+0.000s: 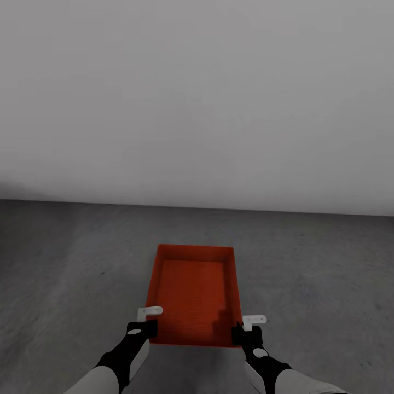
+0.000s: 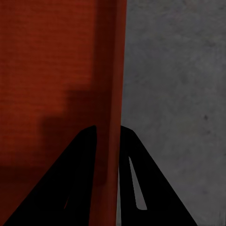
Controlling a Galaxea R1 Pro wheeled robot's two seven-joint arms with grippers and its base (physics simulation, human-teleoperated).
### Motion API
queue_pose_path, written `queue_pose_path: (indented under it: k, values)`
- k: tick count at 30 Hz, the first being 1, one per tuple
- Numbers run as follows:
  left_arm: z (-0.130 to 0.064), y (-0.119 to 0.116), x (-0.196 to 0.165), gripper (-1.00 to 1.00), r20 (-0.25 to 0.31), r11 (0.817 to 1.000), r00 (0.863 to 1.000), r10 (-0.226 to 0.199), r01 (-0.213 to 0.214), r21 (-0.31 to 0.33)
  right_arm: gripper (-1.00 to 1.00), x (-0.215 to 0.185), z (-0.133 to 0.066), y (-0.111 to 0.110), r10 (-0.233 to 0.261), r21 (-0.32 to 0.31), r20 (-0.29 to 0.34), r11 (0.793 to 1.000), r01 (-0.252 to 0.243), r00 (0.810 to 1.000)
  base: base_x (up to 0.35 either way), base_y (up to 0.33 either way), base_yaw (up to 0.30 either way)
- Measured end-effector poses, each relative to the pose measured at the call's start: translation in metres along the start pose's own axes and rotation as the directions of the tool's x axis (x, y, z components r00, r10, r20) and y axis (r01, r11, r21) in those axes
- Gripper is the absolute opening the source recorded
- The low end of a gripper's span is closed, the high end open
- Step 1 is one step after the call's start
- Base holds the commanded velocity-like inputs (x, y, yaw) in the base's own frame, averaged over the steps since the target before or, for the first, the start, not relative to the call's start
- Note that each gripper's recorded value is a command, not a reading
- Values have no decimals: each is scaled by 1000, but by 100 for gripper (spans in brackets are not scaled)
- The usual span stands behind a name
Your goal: Move the two storage containers from the living room to the garage. In the garage, place one container on the floor and stack the other container on top of it (either order is fine).
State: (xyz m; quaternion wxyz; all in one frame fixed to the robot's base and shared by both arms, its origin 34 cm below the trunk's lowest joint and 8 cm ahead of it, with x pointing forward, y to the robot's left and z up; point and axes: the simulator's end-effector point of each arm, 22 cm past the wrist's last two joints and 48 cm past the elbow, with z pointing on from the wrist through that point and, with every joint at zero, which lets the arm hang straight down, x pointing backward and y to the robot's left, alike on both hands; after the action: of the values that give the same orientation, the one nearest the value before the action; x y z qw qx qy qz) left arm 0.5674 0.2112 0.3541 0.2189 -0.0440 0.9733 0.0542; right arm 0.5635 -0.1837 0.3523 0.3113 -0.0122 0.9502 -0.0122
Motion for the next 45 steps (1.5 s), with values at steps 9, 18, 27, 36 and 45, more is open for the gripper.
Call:
queue_pose_path:
  k: [9,18,27,36,45]
  values:
    - [15,-1,10,-100,1,1000,1000,0,0,0,-100,13,13,1,0,0,1,1000,0,1000,0,0,0]
    - [31,-3,21,-100,1,1000,1000,0,0,0,-100,27,26,1,0,0,1,1000,0,1000,0,0,0]
    - [46,-4,32,-100,2,1000,1000,0,0,0,-100,40,39,2,1,0,2,1000,-1,1000,0,0,0]
    - [62,-5,44,-100,3,1000,1000,0,0,0,-100,55,52,2,1,0,3,1000,-1,1000,0,0,0]
    - [77,-6,56,-100,3,1000,1000,0,0,0,-100,70,66,3,1,0,3,1000,-1,1000,0,0,0]
